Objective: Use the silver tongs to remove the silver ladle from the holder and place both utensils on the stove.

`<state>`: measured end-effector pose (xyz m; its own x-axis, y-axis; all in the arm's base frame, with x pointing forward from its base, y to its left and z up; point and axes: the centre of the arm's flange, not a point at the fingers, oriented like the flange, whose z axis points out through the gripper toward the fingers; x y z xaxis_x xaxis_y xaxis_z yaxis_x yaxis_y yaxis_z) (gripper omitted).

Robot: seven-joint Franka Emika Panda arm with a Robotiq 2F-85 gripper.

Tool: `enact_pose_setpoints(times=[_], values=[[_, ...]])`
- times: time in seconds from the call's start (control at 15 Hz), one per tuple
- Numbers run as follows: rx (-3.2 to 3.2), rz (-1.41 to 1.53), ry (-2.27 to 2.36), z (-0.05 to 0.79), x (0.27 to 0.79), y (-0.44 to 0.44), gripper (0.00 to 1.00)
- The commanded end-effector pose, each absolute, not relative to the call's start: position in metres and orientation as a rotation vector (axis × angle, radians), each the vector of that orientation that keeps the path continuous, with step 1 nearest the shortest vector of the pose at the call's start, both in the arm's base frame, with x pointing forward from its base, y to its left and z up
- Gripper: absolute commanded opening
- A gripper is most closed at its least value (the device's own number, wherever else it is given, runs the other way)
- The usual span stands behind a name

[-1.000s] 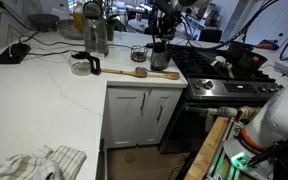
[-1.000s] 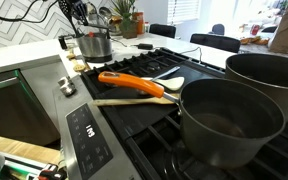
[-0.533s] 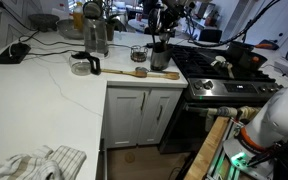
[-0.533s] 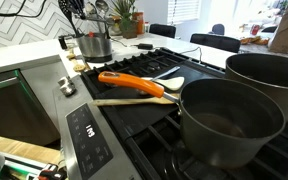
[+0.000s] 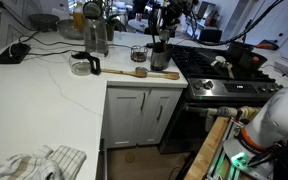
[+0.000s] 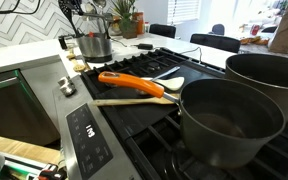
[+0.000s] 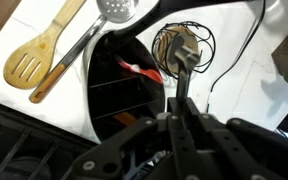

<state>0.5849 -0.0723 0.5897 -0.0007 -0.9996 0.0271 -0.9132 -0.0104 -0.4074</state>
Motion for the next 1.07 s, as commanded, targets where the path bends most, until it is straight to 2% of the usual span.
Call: enact_pose_setpoints(times=[0.0,1.0], values=[[-1.990,-0.513,1.986,0.603,0.571,-0.070,0.02],[-1.978,-0.582,1.948,0.651,0.575,-0.067,0.02]])
